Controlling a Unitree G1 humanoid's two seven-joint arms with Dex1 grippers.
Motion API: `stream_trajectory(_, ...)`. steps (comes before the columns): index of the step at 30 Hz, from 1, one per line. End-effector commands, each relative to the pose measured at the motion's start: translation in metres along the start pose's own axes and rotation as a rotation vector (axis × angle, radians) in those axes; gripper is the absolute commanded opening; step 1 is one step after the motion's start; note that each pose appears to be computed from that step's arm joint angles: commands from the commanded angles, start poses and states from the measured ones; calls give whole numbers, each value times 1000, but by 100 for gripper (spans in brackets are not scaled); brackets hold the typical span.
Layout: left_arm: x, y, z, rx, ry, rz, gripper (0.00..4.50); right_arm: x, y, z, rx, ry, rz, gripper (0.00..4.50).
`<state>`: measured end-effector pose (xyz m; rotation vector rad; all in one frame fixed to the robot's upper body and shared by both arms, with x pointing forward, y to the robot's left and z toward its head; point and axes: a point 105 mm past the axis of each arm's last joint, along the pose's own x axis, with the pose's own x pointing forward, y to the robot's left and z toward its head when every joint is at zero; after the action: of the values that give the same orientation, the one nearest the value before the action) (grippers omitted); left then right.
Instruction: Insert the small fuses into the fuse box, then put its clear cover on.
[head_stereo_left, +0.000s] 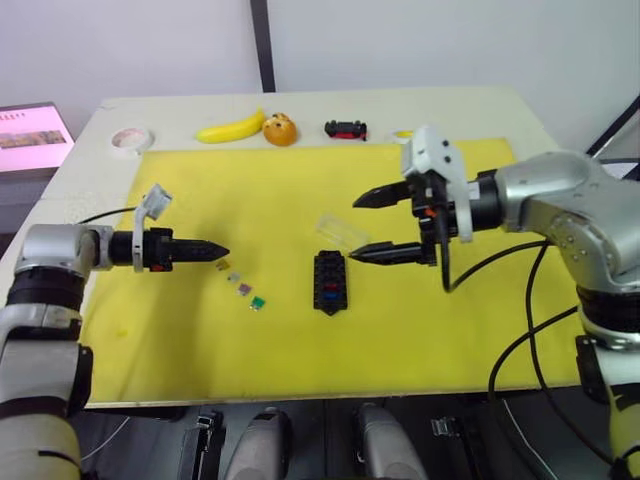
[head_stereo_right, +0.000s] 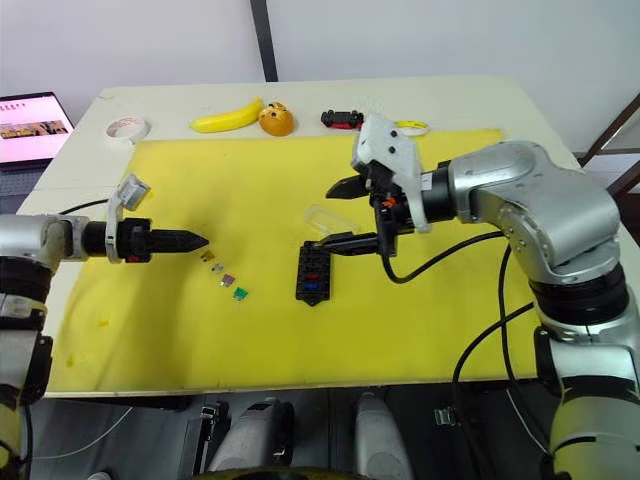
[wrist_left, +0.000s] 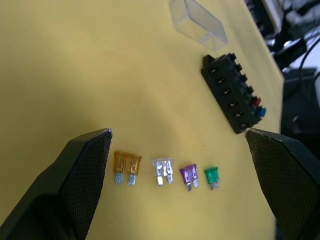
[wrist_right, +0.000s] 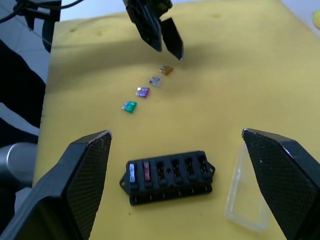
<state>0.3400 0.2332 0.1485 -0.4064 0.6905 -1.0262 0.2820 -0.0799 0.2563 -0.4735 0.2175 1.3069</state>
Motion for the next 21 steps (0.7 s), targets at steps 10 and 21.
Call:
stream_trajectory(10, -4, 13, -18, -130, 56, 15, 450, 4, 13, 16, -72, -36, -11, 446)
stream_trajectory(21, 9, 12, -25, -165, 82, -21, 450, 6, 14, 14, -75, -24, -17, 446)
